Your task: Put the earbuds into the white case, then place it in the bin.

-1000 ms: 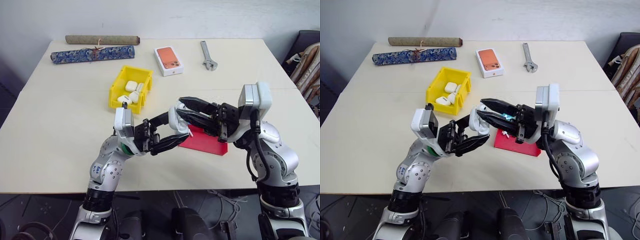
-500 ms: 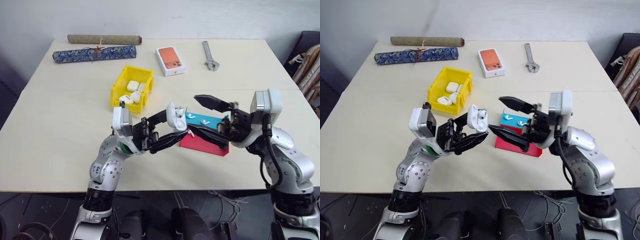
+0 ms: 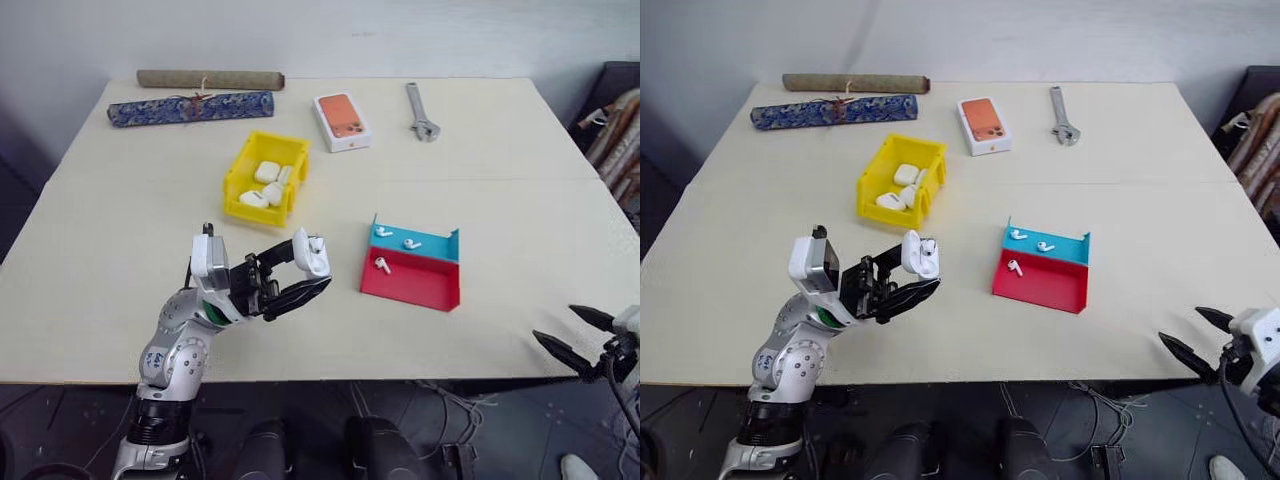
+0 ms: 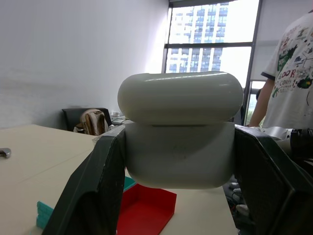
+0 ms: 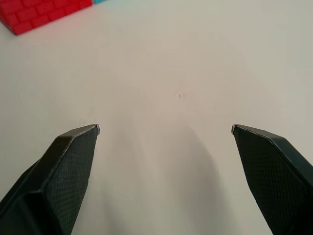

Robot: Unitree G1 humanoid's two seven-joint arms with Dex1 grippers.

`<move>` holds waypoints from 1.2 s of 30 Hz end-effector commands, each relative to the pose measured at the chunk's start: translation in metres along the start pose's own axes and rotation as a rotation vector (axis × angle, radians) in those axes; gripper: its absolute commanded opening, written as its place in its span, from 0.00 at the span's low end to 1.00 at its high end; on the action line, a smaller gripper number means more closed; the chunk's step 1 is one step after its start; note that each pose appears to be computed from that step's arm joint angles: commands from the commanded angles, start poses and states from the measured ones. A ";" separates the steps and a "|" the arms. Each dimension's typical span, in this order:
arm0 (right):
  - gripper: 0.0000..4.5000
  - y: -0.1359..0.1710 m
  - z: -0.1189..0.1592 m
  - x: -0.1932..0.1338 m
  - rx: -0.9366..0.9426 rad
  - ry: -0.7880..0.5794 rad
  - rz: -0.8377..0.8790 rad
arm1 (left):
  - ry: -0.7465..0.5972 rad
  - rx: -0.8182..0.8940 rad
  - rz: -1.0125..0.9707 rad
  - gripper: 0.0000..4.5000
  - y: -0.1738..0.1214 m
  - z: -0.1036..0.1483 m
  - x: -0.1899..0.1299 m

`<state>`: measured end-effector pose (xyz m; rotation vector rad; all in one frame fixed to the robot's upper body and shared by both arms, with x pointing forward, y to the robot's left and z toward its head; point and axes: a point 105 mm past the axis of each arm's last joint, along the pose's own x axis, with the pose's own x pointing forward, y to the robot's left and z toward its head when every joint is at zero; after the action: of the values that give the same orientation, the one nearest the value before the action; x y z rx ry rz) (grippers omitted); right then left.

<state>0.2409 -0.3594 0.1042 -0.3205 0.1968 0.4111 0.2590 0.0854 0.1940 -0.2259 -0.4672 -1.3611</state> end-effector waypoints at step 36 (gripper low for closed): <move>0.23 0.070 0.156 0.198 -0.797 0.258 0.711 | -0.043 0.046 0.018 0.62 -0.013 0.010 0.002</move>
<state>0.4070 -0.1730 0.1734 -1.0800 0.4141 1.1590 0.2510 0.0846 0.1917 -0.2495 -0.4794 -1.3217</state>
